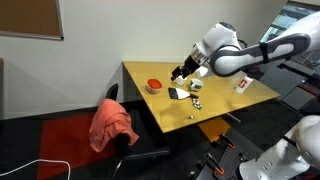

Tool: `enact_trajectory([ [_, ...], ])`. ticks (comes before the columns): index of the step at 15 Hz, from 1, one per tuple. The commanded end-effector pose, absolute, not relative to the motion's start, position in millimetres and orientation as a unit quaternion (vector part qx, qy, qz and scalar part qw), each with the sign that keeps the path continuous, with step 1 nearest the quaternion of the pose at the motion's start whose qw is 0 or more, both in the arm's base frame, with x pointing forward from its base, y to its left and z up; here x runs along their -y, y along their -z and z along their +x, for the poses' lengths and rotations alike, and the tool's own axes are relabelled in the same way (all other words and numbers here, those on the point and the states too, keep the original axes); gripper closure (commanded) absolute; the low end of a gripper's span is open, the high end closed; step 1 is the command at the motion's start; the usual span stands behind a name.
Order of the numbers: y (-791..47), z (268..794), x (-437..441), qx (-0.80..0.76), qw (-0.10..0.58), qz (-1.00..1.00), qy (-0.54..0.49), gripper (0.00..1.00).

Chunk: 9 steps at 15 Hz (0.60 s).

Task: Take the orange lid from the clear bowl and put it on the table then pour out the contents from bowl onto the table then put the bowl on the table and put the lid on the bowl

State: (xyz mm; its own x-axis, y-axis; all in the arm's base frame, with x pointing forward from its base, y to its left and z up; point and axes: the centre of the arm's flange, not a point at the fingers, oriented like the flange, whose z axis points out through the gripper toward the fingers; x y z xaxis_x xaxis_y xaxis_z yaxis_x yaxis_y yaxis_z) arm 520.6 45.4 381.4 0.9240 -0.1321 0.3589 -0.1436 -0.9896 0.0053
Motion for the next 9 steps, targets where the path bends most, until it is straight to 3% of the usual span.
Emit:
enact_trajectory([
  [1, -366.8, 586.3, -31.3, 0.072, 0.007, 0.984, -0.16, 0.0],
  [9, -320.3, 676.5, 31.5, 0.075, 0.013, 0.988, -0.133, 0.0],
])
